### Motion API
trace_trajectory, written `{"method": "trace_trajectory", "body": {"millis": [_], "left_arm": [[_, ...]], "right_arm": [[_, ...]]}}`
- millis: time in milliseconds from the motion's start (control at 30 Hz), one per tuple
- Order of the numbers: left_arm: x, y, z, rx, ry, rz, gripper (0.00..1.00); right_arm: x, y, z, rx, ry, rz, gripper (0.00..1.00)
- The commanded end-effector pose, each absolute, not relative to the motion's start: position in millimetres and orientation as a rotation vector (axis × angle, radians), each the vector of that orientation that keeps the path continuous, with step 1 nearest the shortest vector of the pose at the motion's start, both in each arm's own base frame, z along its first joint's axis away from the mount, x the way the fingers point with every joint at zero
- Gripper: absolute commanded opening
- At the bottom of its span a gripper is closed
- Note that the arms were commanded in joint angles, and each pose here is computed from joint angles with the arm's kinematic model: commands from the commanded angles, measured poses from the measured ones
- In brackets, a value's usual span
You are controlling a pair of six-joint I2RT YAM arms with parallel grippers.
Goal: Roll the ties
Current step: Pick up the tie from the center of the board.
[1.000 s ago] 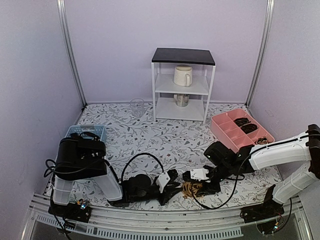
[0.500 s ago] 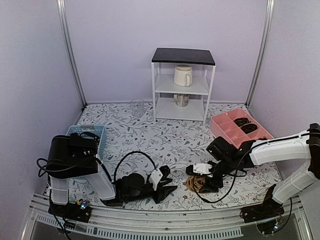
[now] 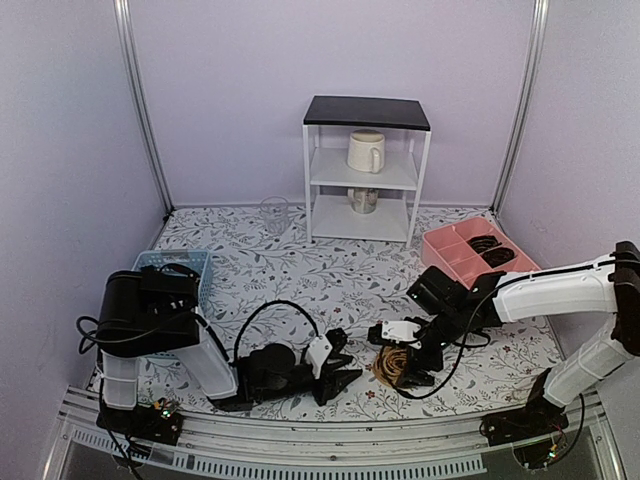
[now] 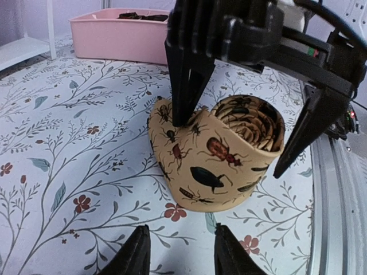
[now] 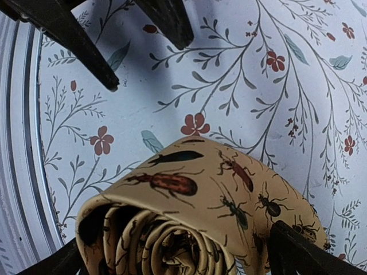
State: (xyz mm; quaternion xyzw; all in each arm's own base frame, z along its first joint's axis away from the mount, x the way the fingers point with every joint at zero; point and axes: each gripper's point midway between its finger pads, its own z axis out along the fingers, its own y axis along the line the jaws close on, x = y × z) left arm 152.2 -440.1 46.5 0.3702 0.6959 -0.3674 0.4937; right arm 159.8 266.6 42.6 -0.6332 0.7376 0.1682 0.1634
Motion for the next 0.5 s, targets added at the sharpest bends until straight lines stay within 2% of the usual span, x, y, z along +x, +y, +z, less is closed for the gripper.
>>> {"method": "trace_trajectory", "body": {"millis": [0, 267, 367, 467], "left_arm": [[158, -442, 34, 0.904, 1.719, -0.886, 0.38], [165, -442, 30, 0.881, 1.729, -0.900, 0.37], [164, -441, 30, 0.881, 1.730, -0.903, 0.36], [165, -438, 31, 0.873, 1.732, -0.899, 0.36]], "right_arm": [[164, 265, 35, -1.797, 2.137, 0.443, 1.00], [171, 254, 25, -1.777, 2.170, 0.338, 0.94], [171, 254, 24, -1.761, 2.180, 0.340, 0.89], [174, 254, 25, -1.744, 2.198, 0.331, 0.76]]}}
